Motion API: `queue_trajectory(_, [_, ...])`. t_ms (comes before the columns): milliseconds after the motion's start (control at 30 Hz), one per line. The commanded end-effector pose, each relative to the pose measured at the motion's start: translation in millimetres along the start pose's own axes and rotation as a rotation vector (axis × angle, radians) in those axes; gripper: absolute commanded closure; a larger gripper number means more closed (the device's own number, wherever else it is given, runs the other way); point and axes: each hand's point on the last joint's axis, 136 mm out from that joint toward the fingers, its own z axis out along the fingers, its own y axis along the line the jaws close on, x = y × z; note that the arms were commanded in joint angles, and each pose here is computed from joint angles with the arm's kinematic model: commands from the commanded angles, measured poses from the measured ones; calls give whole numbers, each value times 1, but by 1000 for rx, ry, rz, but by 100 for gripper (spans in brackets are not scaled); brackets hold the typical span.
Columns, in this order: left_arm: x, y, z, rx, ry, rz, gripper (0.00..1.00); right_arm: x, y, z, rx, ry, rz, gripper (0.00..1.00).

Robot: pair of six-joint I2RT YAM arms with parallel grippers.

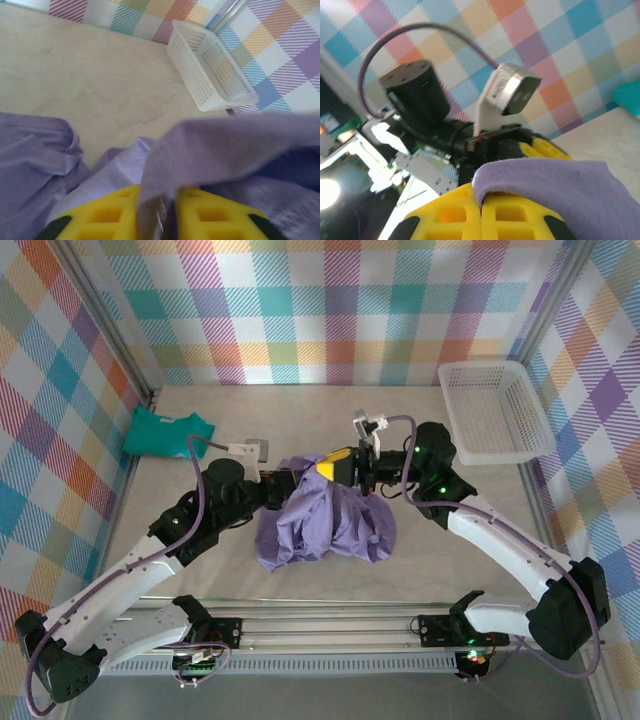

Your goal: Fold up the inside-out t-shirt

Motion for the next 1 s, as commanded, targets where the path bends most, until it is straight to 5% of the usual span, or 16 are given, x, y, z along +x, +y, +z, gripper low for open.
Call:
queue_trajectory(0, [-10,2,-10,-39,5,136,63,10,24,-4,-138,123,-87,100])
queue_trajectory(167, [0,-8,-4,8,85,223,49,15,25,-8,-170,181,-69,100])
queue_trajectory(467, [9,-57,7,277,163,274,51,20,28,-14,-195,225,-36,100])
queue_trajectory(567, [10,-73,7,364,176,270,59,21,30,-16,-204,236,-24,100])
queue_trajectory(700, [1,-83,3,405,143,236,99,22,29,-26,-180,244,-17,100])
queue_trajectory(800, [-13,-86,-8,418,77,183,100,22,24,-35,-132,232,-17,100])
queue_trajectory(967, [-38,-116,-37,616,-43,51,100,27,-2,-36,36,221,9,82])
